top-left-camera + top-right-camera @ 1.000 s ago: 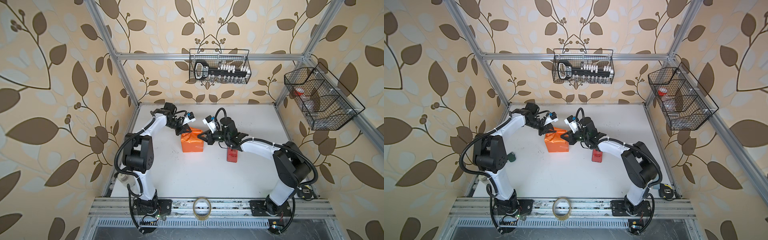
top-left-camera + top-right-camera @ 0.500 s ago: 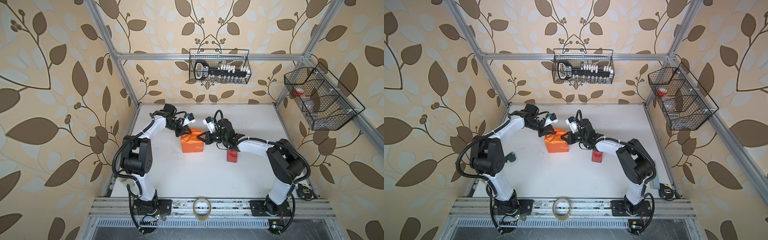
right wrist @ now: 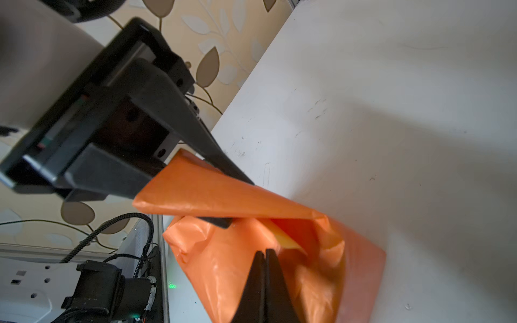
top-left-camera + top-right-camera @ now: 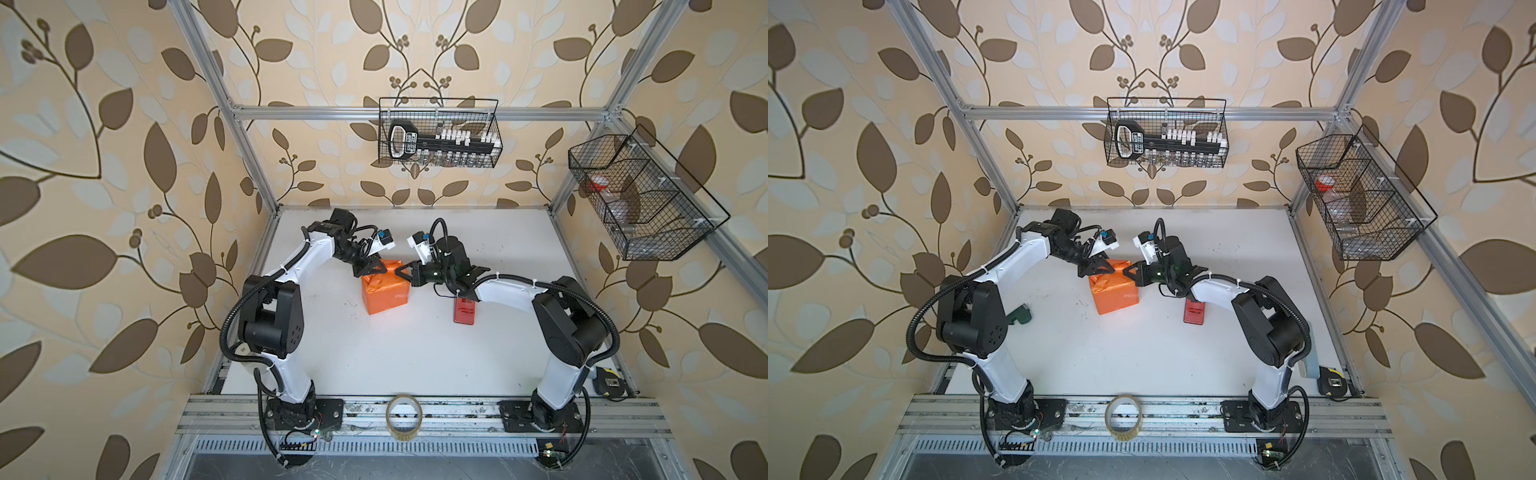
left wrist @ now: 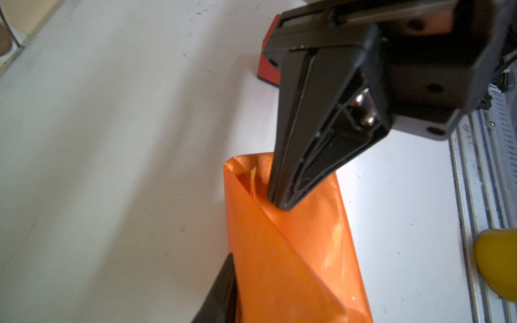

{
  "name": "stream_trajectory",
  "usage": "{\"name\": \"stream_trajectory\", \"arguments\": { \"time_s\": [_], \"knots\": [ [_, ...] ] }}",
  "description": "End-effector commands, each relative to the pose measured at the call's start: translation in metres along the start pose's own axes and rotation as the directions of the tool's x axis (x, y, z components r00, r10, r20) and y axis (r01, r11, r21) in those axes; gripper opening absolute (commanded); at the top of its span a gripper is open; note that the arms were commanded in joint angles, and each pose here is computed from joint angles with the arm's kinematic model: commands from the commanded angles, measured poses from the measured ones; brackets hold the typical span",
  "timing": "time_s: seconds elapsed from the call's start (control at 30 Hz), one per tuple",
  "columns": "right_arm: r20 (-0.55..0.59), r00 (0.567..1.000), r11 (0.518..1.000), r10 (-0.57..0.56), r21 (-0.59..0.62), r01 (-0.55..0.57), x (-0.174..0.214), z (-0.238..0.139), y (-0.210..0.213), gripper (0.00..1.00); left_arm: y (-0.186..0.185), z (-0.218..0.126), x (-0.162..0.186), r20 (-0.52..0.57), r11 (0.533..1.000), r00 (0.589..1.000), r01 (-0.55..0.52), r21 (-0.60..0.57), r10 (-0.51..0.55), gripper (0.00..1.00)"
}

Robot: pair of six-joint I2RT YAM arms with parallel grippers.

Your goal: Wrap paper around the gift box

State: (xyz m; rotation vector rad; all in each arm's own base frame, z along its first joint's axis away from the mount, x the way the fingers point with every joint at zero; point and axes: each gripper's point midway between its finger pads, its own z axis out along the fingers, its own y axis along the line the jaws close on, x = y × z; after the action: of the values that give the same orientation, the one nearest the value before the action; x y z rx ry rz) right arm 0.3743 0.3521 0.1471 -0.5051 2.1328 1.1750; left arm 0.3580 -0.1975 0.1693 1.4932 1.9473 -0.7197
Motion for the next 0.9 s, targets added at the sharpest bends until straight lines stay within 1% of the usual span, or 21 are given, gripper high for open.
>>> {"name": "stream_trajectory", "arguments": {
  "time_s": [0.0, 0.03, 0.17, 0.27, 0.4, 0.57, 0.63, 0.73, 0.77, 0.87],
  "knots": [
    [-0.105, 0.992, 0.994, 0.067, 0.092, -0.057, 0.038, 0.01, -0.029, 0.0, -0.016, -0.019, -0.024, 0.023, 0.998, 0.998, -0.053, -0.017, 0.053, 0.29],
    [-0.108, 0.992, 0.995, 0.061, 0.091, -0.051, 0.038, 0.01, -0.028, 0.0, -0.016, -0.019, -0.024, 0.021, 0.998, 0.998, -0.05, -0.024, 0.051, 0.32],
    [-0.126, 0.99, 0.995, 0.061, 0.091, -0.05, 0.045, 0.013, -0.026, 0.0, -0.011, -0.021, -0.022, 0.008, 0.998, 1.0, -0.013, -0.06, 0.013, 0.34],
    [-0.146, 0.988, 0.996, 0.039, 0.089, -0.027, 0.049, 0.013, -0.024, 0.0, -0.014, -0.02, -0.02, 0.008, 0.997, 1.0, 0.031, -0.065, -0.031, 0.26],
    [-0.155, 0.987, 0.995, 0.039, 0.092, -0.025, 0.052, 0.012, -0.023, 0.0, -0.022, -0.01, -0.008, -0.038, 0.997, 0.999, 0.026, -0.077, -0.029, 0.21],
    [-0.159, 0.987, 0.995, 0.034, 0.101, -0.018, 0.05, 0.012, -0.023, 0.0, -0.035, 0.0, -0.006, -0.052, 0.993, 0.995, 0.086, -0.081, -0.091, 0.11],
    [-0.165, 0.986, 0.994, 0.031, 0.105, -0.013, 0.052, 0.013, -0.024, 0.0, -0.043, 0.002, -0.01, -0.055, 0.993, 0.994, 0.088, -0.082, -0.093, 0.1],
    [-0.177, 0.984, 0.993, 0.031, 0.115, -0.011, 0.057, 0.014, -0.028, 0.0, -0.046, 0.004, -0.013, -0.033, 0.987, 0.99, 0.133, -0.085, -0.136, 0.09],
    [-0.179, 0.983, 0.993, 0.037, 0.119, -0.016, 0.058, 0.014, -0.03, 0.0, -0.047, 0.006, -0.01, -0.036, 0.986, 0.988, 0.146, -0.083, -0.149, 0.09],
    [-0.179, 0.983, 0.994, 0.034, 0.109, -0.014, 0.058, 0.013, -0.026, 0.0, -0.049, 0.013, 0.005, -0.072, 0.986, 0.987, 0.139, -0.093, -0.146, 0.06]
  ]
}}
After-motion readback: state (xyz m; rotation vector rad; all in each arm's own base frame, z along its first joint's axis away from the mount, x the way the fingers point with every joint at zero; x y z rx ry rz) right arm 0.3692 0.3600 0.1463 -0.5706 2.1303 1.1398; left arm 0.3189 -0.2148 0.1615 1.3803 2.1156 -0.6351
